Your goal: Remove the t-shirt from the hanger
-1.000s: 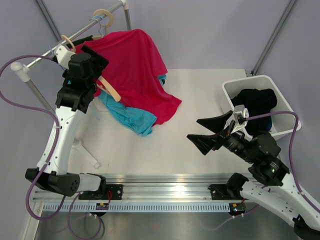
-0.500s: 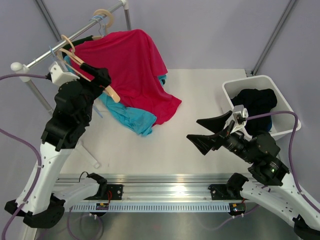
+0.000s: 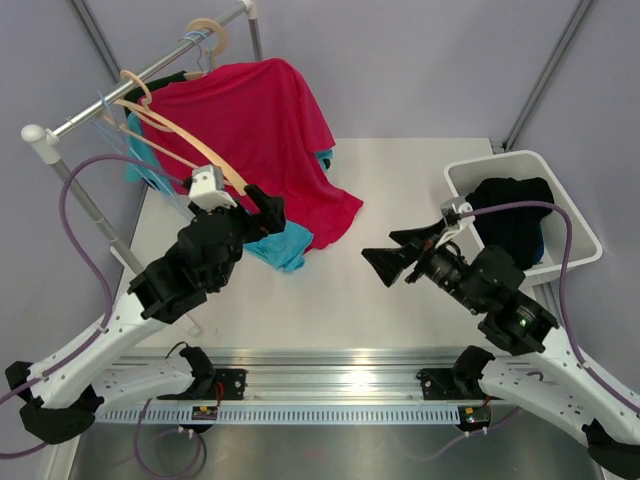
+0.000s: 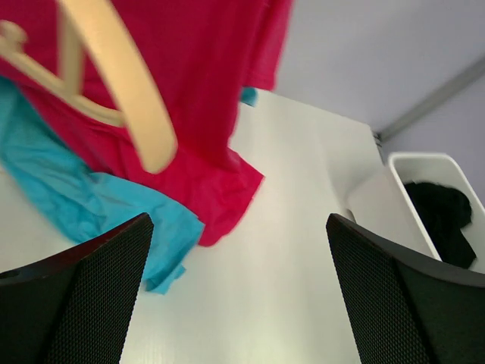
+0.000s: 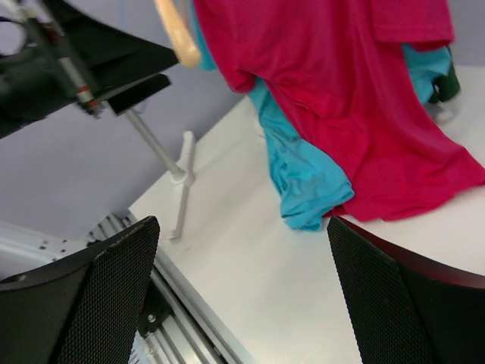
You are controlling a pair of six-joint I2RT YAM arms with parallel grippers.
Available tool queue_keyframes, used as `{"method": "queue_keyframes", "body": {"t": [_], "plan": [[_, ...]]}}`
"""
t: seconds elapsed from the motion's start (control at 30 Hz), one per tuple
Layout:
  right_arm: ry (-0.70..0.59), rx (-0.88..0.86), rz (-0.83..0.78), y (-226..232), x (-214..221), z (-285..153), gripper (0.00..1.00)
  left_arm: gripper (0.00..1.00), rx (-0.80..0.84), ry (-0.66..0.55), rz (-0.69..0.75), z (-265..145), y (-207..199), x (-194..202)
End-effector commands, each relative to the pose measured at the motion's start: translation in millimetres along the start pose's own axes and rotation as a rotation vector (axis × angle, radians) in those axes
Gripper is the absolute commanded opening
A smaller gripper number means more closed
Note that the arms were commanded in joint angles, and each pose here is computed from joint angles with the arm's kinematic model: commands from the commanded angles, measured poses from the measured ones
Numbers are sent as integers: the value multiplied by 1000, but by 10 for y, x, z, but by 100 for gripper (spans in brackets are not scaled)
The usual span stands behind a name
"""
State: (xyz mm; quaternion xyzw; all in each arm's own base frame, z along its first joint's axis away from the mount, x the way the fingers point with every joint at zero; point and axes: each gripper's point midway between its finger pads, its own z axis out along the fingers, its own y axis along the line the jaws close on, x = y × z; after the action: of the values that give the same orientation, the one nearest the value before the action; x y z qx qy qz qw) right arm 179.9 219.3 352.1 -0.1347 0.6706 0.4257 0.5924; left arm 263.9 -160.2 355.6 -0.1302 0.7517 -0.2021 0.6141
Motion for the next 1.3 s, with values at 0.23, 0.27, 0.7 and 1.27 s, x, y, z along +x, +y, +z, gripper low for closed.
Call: {"method": "queue_keyframes", "body": {"t": [0.23,0.27,0.7,1.27], "plan": [[23,528,71,-834,32,19,99,99,502,53,224,-219,-979,624],[25,545,98,-842,38,8,99,99,545,59,239,-258,-1028,666],[115,632,136,-1067,519,-6,100,99,730,69,312,-477,-824,1167],[59,563,98,-1053,523,-34,99,99,674,15,264,-596,-503,1022]]}}
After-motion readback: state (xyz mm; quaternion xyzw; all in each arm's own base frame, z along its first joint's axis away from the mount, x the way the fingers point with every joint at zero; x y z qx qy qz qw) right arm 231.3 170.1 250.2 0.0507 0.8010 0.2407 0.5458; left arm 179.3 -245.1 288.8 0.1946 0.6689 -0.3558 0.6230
